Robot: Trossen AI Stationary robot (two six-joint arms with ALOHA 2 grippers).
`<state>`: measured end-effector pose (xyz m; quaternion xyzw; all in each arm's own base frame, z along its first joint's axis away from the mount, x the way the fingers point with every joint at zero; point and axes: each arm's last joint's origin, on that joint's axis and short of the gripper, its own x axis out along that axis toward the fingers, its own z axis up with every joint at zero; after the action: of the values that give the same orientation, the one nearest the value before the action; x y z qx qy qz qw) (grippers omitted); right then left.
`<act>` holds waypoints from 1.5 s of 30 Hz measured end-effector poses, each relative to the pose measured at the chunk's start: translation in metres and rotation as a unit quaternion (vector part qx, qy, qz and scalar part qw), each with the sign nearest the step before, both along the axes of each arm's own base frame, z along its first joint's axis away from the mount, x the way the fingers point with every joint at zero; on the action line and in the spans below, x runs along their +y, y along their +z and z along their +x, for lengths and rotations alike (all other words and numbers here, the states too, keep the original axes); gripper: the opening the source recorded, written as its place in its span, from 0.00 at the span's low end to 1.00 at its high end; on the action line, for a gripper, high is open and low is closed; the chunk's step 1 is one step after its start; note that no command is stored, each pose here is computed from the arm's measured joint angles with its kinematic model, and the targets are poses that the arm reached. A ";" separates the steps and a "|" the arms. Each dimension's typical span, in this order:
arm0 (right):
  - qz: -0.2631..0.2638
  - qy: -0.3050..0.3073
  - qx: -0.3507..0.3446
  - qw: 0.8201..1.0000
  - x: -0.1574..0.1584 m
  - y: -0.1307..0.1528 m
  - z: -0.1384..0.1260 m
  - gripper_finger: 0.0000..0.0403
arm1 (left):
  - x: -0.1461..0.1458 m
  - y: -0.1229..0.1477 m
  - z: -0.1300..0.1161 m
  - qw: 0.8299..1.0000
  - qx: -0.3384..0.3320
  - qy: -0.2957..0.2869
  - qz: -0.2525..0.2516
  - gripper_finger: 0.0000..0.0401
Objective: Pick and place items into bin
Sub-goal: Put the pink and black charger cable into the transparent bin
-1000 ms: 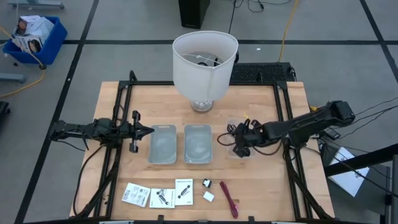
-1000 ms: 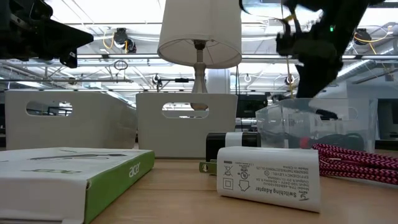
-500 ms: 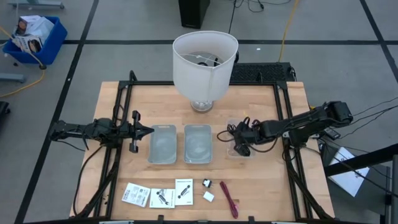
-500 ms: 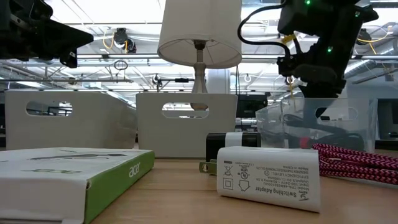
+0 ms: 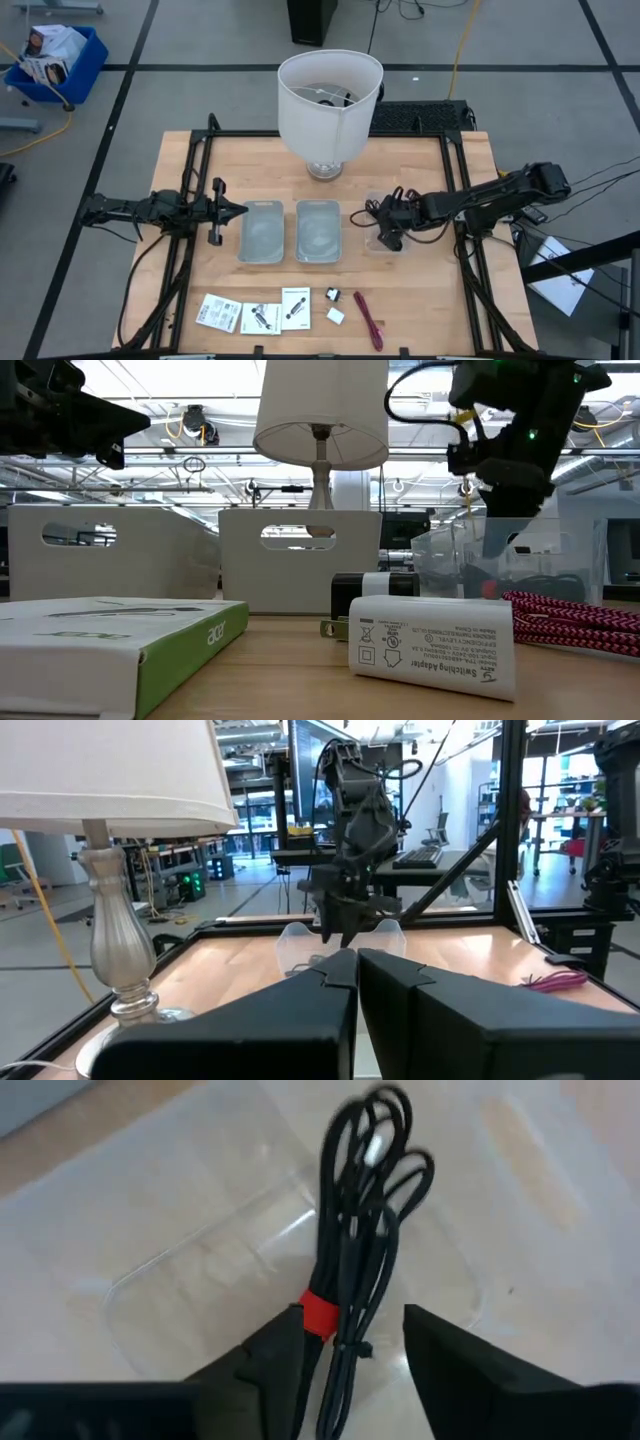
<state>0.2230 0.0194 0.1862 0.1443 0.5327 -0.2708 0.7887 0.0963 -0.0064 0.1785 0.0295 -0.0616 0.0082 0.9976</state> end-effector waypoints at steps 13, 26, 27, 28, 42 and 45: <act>0.094 0.102 -0.174 0.975 0.015 0.094 -0.014 0.34 | 0.000 0.000 0.000 1.000 0.002 0.001 0.001 0.05; 0.088 0.143 -0.169 0.971 0.024 0.096 -0.019 0.05 | 0.000 -0.002 0.000 1.000 0.009 -0.003 0.000 0.05; 0.093 0.135 -0.176 0.971 0.024 0.095 -0.018 0.05 | 0.000 -0.002 0.000 1.000 0.009 -0.006 0.002 0.05; 0.100 0.124 -0.186 0.969 0.025 0.093 -0.017 0.05 | 0.000 -0.002 0.000 1.000 0.009 -0.007 0.002 0.05; 0.138 0.138 -0.255 0.947 0.055 0.060 -0.010 0.04 | 0.000 -0.001 0.000 0.999 0.006 0.003 0.032 0.05; 0.134 0.142 -0.254 0.947 0.070 0.061 -0.008 0.04 | 0.000 -0.001 0.000 0.999 0.007 0.005 0.032 0.05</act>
<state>0.2153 0.0894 0.2469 0.2356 0.3611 -0.0361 0.9016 0.0964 -0.0063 0.1773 0.0621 -0.0552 0.0106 0.9965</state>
